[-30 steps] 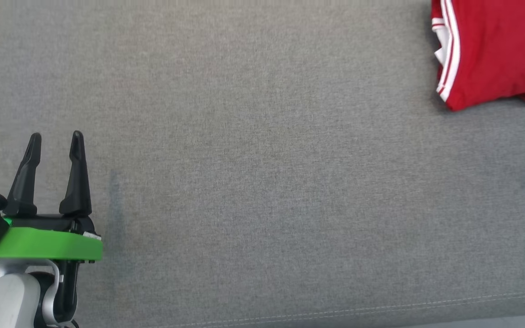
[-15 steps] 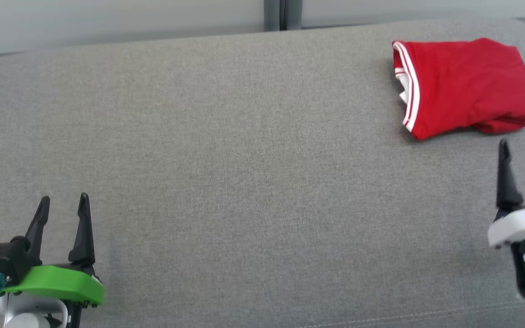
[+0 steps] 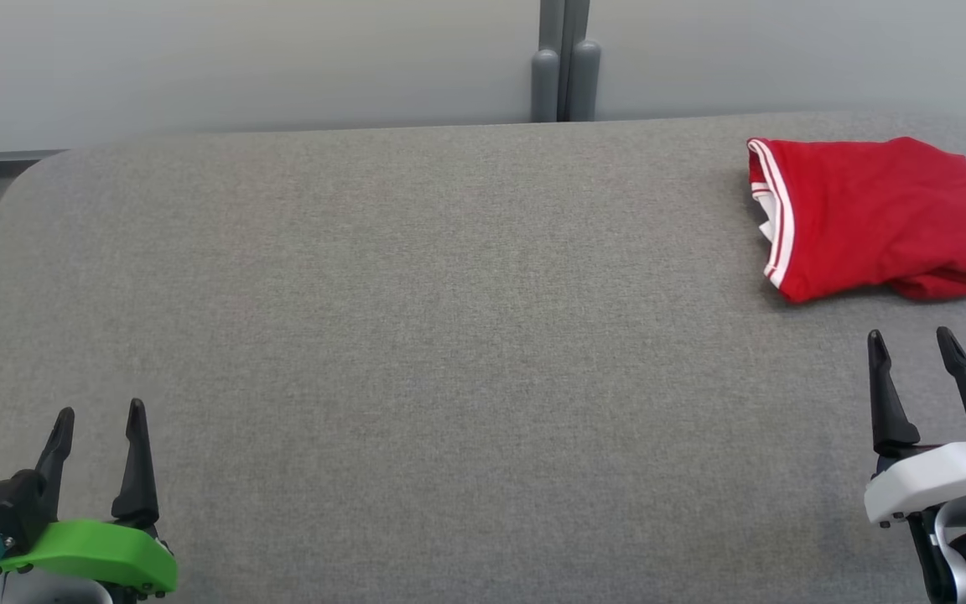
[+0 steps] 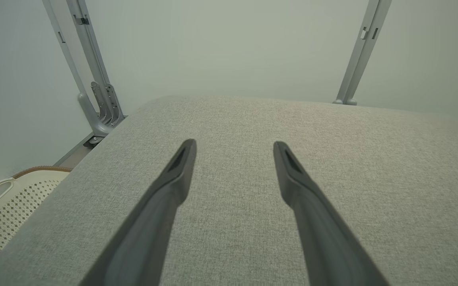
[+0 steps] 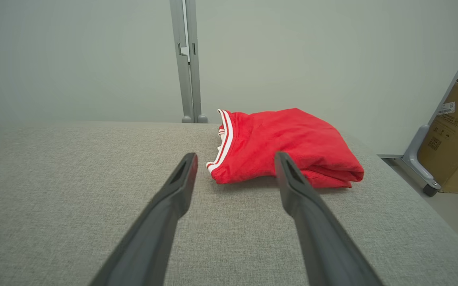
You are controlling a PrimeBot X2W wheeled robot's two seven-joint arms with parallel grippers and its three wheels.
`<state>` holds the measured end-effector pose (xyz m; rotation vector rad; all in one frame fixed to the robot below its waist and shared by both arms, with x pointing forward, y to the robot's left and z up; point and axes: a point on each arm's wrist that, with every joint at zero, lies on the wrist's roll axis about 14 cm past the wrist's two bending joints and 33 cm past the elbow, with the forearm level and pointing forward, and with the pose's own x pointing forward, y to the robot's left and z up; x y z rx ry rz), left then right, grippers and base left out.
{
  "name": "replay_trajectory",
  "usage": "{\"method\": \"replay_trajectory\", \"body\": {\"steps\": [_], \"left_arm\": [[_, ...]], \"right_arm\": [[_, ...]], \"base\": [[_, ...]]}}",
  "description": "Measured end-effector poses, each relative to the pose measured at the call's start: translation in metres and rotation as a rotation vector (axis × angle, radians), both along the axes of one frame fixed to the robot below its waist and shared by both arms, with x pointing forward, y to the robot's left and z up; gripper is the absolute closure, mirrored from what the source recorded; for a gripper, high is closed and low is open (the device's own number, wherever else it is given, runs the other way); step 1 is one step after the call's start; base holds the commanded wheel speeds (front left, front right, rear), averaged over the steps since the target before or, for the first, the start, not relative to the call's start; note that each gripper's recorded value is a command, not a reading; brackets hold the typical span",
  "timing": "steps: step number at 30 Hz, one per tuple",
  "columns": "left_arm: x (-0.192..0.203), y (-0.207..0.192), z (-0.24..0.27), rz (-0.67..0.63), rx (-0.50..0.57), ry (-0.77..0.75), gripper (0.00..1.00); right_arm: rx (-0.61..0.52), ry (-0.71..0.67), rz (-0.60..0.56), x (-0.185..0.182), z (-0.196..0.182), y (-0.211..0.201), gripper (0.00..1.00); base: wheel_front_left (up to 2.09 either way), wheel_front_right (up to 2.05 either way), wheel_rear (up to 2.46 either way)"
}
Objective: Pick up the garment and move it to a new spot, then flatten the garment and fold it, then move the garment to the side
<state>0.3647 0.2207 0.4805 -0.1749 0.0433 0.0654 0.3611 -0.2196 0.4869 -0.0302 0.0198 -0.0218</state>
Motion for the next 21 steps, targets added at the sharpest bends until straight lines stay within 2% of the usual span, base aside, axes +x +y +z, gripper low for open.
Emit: {"method": "replay_trajectory", "body": {"steps": [6, 7, 14, 21], "left_arm": [[-0.01, 0.007, 0.0, 0.033, -0.009, -0.001, 0.0], [-0.012, 0.008, 0.0, 0.037, -0.009, 0.0, 1.0], [-0.026, -0.006, -0.029, 0.038, -0.057, 0.085, 1.0], [-0.026, -0.006, -0.032, 0.054, -0.14, 0.108, 1.0]], "right_arm": [[-0.003, -0.006, 0.043, 0.004, 0.001, 0.014, 0.0], [-0.004, -0.002, 0.046, 0.004, 0.0, 0.015, 1.0], [0.048, 0.091, 0.047, -0.01, -0.03, 0.029, 1.0], [0.131, 0.115, 0.023, -0.012, -0.034, 0.026, 1.0]], "base": [[0.0, 0.0, 0.0], [0.0, 0.0, 0.0], [0.0, 0.0, 0.0], [0.0, 0.0, 0.0]]}}
